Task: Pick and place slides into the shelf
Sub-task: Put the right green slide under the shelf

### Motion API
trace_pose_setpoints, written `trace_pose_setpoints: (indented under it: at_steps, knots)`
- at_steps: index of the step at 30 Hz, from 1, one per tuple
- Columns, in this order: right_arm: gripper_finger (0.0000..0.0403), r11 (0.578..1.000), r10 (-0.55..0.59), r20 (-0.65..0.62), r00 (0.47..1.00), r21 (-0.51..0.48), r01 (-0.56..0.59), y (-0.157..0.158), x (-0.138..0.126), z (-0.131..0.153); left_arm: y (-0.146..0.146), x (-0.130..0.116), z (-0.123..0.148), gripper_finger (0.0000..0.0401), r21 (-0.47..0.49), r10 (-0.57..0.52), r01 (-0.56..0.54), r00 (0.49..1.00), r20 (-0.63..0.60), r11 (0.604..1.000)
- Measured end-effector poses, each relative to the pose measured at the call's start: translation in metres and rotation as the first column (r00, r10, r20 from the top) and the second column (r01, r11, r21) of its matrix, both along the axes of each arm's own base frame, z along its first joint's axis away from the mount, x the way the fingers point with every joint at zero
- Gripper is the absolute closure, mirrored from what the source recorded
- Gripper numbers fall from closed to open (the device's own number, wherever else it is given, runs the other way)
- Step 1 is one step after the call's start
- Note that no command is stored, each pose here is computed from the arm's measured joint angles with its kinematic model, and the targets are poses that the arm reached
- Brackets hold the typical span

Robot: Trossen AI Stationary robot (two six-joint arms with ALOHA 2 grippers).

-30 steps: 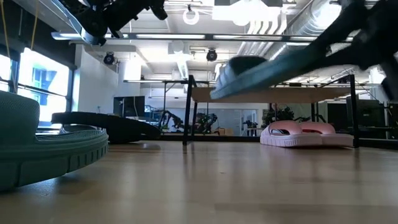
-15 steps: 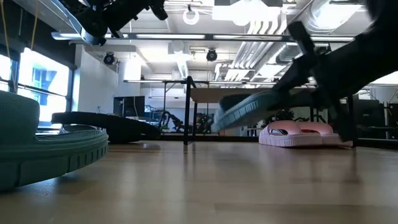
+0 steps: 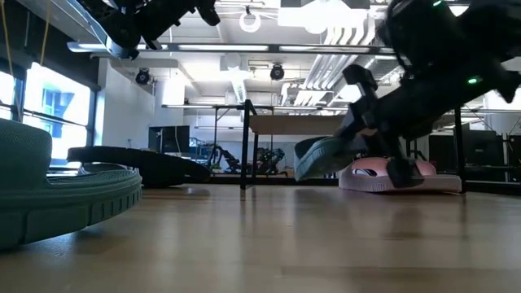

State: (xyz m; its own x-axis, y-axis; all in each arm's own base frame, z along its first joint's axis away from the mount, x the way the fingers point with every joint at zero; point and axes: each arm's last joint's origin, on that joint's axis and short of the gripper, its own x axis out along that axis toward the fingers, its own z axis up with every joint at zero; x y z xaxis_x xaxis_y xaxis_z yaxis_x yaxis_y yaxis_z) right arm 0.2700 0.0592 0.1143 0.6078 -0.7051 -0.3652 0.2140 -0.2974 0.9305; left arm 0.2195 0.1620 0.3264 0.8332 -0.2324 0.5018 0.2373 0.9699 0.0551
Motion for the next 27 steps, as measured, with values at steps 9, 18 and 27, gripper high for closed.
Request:
trace_pose_setpoints:
  at_steps: [9, 18, 27]
  knots:
    - [0.0367, 0.998, -0.032, -0.015, 0.999, 0.054, 0.032, -0.024, 0.006, -0.001, 0.0, 0.0, 0.0, 0.0217, 0.003, -0.004, 0.004, 1.0, -0.003, 1.0]
    - [0.0326, 0.995, -0.066, 0.013, 0.998, 0.076, 0.065, -0.038, 0.01, 0.001, -0.001, 0.0, -0.001, 0.0217, 0.022, -0.025, 0.025, 1.0, -0.018, 0.999]
    - [0.0315, 0.991, 0.014, -0.006, 1.0, 0.136, -0.013, -0.038, 0.012, 0.0, -0.002, 0.0, -0.001, 0.0217, 0.035, -0.043, 0.044, 0.999, -0.031, 0.998]
